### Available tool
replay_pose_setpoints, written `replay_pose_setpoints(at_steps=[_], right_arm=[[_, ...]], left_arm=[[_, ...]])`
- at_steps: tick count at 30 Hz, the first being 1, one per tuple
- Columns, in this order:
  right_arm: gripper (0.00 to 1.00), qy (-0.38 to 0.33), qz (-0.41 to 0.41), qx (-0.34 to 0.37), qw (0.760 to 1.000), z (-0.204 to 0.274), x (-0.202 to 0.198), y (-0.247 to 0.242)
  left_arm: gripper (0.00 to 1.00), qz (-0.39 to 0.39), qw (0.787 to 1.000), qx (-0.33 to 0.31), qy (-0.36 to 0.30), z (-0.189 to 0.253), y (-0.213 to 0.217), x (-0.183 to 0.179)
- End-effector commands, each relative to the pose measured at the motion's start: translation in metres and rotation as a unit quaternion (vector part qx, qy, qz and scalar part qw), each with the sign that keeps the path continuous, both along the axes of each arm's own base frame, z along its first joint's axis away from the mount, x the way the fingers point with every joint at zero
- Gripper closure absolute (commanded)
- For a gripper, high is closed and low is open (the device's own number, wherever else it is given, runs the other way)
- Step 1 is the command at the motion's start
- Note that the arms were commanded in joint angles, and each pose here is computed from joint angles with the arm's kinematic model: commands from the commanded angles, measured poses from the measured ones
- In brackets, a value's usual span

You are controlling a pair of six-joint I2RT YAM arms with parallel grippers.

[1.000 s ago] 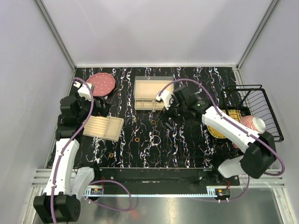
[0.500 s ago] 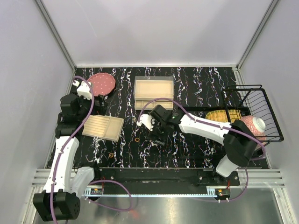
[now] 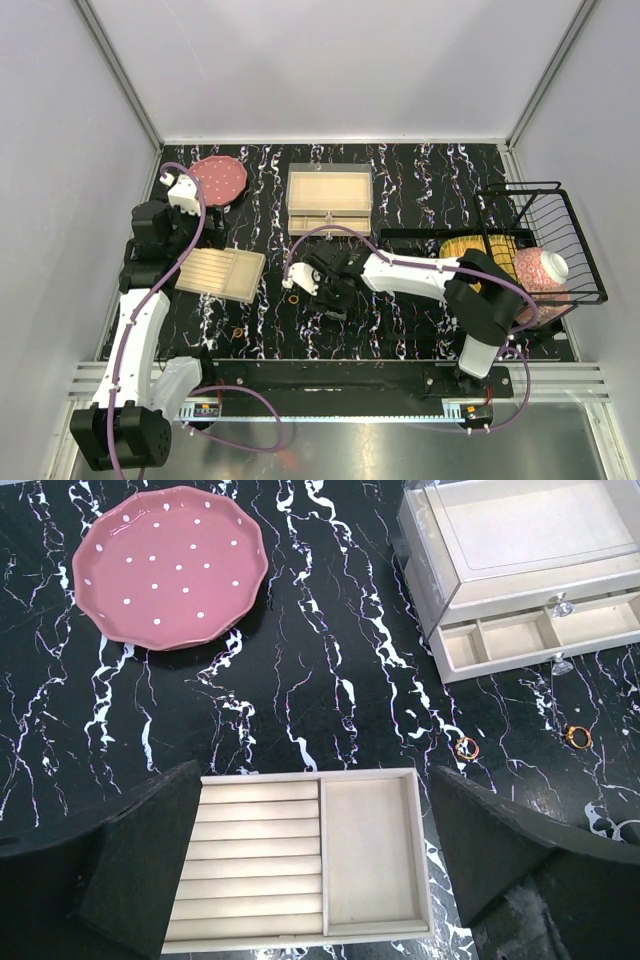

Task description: Organize the mixed jewelry

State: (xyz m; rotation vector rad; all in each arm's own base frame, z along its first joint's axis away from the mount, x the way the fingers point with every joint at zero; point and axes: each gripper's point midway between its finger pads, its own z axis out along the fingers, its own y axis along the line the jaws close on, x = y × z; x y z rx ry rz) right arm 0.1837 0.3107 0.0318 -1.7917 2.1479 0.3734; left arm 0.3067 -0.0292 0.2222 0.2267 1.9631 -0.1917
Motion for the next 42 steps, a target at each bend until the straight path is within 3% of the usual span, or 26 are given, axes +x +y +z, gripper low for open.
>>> replay_pose_setpoints(at_steps=[1,9,18,23,27,34,42], right_arm=[[0.41,-0.029,0.013,0.013,0.999,0.006,0.010,0.018],[0.47,-0.035,0.021,0.001,0.999,-0.003,0.012,0.026],[0.64,-0.039,0.028,-0.023,0.999,-0.014,0.006,0.026],[0.86,-0.042,0.034,-0.028,0.998,-0.011,0.004,0.027],[0.99,-0.040,0.036,-0.022,0.998,0.003,0.006,0.036],[1.00,-0.063,0.049,-0.010,0.997,0.038,0.019,0.057],[1.00,-0.092,0.075,0.023,0.993,0.087,0.038,0.106]], left_arm=[[0.01,0.008,0.999,0.017,-0.026,0.013,0.006,0.007],[0.01,0.008,0.999,0.027,-0.027,0.008,0.008,0.005],[0.01,0.013,0.999,0.035,-0.030,0.007,0.011,0.003],[0.01,0.016,0.999,0.038,-0.031,0.006,0.013,0.002],[0.01,0.019,0.999,0.040,-0.029,0.004,0.015,0.003],[0.01,0.039,0.998,0.045,-0.016,-0.001,0.029,0.009],[0.01,0.113,0.993,0.044,0.013,-0.009,0.073,0.020]])
